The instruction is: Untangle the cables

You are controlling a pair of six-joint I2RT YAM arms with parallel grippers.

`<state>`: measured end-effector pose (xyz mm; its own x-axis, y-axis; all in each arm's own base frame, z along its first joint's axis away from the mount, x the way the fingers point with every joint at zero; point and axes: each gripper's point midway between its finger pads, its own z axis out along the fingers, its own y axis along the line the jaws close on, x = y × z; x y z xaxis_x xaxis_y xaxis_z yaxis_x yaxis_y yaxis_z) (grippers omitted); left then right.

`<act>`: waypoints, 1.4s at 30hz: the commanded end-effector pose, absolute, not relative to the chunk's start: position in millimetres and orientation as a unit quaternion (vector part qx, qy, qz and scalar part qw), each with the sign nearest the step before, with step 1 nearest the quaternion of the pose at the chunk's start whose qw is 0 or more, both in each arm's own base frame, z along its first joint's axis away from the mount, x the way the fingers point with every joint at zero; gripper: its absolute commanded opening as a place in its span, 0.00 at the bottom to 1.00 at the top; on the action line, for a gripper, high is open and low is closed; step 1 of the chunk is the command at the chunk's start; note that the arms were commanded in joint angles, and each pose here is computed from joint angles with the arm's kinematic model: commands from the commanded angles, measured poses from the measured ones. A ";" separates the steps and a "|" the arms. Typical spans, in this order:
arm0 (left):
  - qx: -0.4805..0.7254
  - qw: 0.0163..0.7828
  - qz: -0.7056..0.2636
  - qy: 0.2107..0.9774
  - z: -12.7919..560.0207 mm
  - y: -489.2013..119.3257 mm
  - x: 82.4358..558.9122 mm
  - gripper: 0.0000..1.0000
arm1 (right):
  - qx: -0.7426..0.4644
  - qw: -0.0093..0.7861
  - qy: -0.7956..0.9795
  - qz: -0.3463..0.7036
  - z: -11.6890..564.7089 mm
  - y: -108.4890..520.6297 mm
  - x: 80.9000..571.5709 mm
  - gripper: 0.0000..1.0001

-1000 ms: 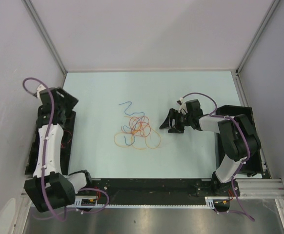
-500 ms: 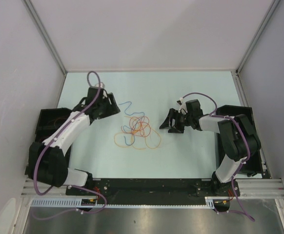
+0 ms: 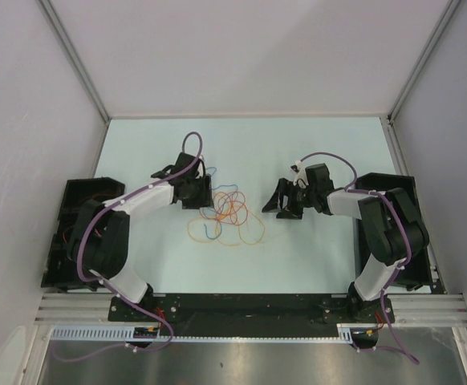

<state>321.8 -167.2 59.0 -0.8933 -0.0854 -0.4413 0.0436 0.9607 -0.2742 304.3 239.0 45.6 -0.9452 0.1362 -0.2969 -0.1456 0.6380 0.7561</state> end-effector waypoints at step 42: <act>0.069 0.512 -0.213 0.829 375.2 -239.0 365.8 0.00 | 0.006 0.281 0.876 0.392 162.3 214.1 317.2 0.81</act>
